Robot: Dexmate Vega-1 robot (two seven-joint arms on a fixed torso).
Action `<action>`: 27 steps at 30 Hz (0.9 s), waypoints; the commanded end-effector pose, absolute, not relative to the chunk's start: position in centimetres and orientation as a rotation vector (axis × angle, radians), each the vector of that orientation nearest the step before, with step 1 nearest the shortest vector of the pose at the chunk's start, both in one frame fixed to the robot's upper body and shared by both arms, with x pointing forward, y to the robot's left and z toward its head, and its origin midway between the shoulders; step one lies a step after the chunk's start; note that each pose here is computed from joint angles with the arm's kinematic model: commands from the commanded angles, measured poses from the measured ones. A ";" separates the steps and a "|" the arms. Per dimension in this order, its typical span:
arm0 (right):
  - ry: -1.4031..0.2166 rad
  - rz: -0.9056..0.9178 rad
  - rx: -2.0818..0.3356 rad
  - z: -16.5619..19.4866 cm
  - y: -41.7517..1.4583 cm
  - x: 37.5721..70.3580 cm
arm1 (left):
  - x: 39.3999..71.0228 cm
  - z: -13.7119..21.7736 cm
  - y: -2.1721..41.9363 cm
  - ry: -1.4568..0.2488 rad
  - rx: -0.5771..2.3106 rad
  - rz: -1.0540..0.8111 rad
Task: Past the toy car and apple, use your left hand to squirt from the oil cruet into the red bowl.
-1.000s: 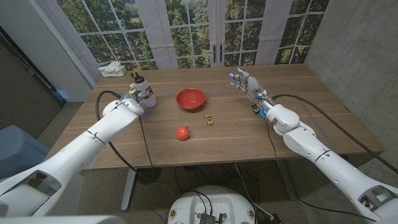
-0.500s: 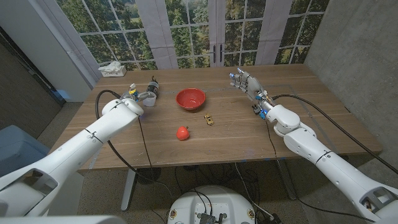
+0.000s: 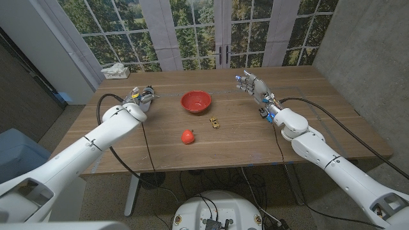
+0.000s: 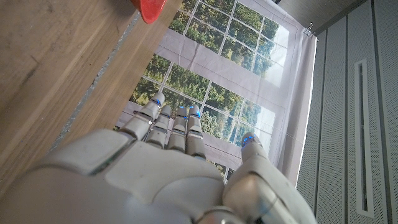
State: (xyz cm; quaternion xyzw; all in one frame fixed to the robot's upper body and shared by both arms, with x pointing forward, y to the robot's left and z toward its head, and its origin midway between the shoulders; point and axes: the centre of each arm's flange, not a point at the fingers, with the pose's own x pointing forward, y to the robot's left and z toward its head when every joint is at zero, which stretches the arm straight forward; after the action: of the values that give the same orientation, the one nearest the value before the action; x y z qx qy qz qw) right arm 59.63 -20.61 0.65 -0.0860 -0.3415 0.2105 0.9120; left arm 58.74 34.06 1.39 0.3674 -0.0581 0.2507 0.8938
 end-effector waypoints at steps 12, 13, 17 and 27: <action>-0.698 0.424 -0.159 -0.1 -20.8 59.4 | 57.0 1.0 33.9 -0.518 0.507 0.403; -0.697 0.423 -0.164 -0.2 -20.8 59.3 | 56.9 1.0 33.8 -0.531 0.503 0.402; -0.699 0.418 -0.158 -0.3 -20.9 59.1 | 56.5 1.2 33.5 -0.563 0.458 0.371; -0.705 0.411 -0.148 -0.9 -21.1 58.6 | 55.8 1.0 33.3 -0.640 0.365 0.280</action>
State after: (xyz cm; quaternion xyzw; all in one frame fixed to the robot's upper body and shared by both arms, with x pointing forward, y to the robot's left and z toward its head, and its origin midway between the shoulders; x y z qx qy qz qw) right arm 59.10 -20.80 -0.41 -0.0778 -0.3391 0.2057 0.9147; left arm 56.78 32.84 1.87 0.2317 -0.2710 0.1715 0.9184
